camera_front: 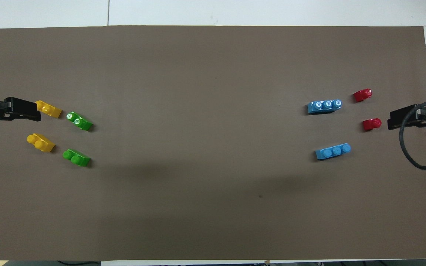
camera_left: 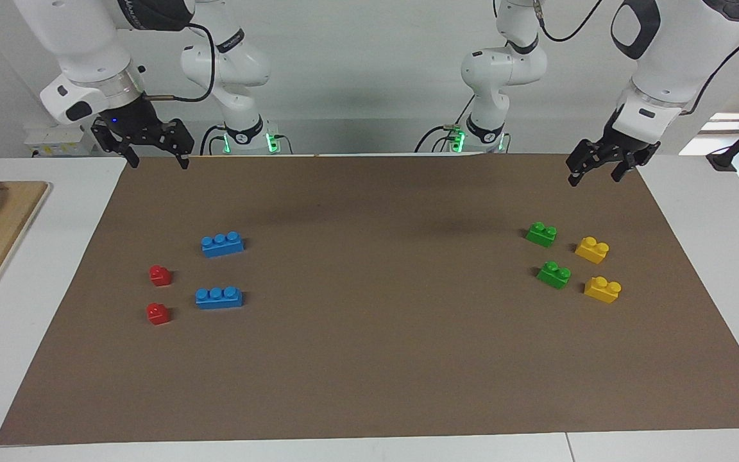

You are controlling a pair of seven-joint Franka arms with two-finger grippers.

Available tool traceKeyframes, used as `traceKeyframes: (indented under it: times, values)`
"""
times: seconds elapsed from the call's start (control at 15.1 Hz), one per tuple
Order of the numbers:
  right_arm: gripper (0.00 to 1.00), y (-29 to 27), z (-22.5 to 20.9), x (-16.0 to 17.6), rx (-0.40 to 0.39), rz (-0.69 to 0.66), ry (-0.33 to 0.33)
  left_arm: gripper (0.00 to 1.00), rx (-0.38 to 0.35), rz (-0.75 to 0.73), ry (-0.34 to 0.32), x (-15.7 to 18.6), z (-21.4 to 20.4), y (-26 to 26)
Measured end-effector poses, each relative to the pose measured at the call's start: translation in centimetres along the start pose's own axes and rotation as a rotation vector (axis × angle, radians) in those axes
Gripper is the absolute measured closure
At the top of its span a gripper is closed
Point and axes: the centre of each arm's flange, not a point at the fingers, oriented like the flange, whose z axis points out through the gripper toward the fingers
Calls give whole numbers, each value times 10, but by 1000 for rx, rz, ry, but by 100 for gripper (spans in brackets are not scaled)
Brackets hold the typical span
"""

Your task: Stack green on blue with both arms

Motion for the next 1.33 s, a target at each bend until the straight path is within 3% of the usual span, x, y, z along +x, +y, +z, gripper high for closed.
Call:
traceKeyframes:
  times: [0.4, 0.73, 1.33]
  values:
    - [0, 0, 0, -1, 0, 13, 1, 0, 0, 0, 0, 0, 0, 0]
    - [0, 1, 0, 0, 0, 121, 3, 0, 0, 0, 0, 0, 0, 0]
    - [2, -10, 10, 6, 47, 851, 15, 0, 0, -1, -4, 0, 0, 0]
